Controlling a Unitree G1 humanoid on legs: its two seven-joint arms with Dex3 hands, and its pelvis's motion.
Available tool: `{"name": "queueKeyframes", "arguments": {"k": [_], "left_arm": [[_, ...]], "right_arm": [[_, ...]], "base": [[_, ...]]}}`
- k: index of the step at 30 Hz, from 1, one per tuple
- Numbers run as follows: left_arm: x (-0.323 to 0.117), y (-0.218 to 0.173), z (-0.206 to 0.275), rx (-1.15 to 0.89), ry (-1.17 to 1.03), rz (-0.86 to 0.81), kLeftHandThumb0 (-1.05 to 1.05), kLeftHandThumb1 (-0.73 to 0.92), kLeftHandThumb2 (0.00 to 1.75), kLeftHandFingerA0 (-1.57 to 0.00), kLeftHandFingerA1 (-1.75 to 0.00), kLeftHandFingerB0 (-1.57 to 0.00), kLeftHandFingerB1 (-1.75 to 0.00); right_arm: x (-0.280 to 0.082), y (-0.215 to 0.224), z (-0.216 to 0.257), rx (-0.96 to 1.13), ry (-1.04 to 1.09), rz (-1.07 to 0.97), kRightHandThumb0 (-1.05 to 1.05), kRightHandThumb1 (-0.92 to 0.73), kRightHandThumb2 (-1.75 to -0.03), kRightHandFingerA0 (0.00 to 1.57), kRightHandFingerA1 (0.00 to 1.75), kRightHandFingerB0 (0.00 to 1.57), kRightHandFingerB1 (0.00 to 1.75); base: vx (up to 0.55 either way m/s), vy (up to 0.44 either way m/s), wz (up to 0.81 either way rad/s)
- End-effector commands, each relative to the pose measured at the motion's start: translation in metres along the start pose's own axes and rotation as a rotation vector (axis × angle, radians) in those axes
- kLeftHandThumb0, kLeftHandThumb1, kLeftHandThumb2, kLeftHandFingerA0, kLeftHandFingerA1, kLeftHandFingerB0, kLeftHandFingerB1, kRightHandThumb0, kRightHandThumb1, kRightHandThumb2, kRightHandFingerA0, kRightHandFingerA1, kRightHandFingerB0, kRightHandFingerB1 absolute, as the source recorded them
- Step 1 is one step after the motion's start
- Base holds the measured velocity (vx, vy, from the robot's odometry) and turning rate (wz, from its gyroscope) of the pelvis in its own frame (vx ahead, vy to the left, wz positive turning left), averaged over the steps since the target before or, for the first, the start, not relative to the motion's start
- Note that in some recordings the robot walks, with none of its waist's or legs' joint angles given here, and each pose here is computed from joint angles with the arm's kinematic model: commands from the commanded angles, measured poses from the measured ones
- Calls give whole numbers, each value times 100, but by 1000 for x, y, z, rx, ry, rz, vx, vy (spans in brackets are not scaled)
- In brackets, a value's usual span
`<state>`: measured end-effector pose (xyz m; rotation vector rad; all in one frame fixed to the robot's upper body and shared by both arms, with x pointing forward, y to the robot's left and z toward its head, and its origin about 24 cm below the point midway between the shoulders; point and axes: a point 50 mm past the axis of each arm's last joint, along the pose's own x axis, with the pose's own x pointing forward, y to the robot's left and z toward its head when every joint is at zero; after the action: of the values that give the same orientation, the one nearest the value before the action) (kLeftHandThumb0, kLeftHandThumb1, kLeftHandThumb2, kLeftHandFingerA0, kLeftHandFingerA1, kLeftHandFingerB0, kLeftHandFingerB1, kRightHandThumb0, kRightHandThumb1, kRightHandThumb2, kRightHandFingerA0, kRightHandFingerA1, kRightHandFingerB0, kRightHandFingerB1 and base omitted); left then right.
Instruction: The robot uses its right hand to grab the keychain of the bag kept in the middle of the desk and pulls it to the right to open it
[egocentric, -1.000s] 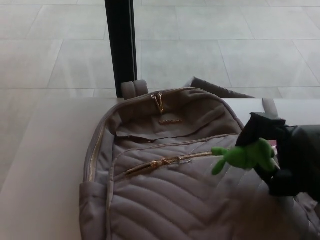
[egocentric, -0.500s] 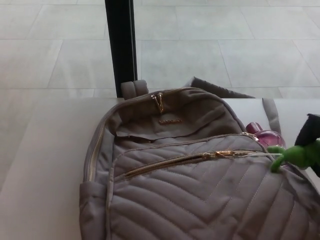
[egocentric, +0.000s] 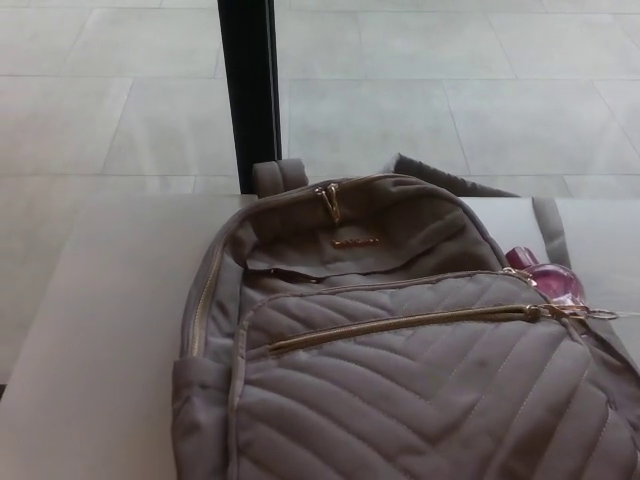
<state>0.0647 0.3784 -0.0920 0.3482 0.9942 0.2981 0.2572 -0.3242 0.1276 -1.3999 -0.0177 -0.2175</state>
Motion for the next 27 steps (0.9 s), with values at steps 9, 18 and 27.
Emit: {"name": "queueKeyframes", "arguments": {"k": [9,18,27], "left_arm": [[-2,1,-5,-11,27,-2,-90,78,93,-66,-69,-31,-50],[-3,0,-8,1,38,-6,-84,77,117,-60,-68,-39,-56],[-3,0,-12,14,60,-10,-80,79,117,-59,-67,-38,-57]], "right_arm": [[-20,-1,-12,-20,13,236,-77,-45,-85,10,48,0,13],[-31,-9,-28,117,93,367,-94,-61,-59,0,0,0,0],[-63,-31,-95,267,401,196,-105,-69,-62,0,0,0,0]], "base": [[0,0,0],[0,0,0],[0,0,0]]}}
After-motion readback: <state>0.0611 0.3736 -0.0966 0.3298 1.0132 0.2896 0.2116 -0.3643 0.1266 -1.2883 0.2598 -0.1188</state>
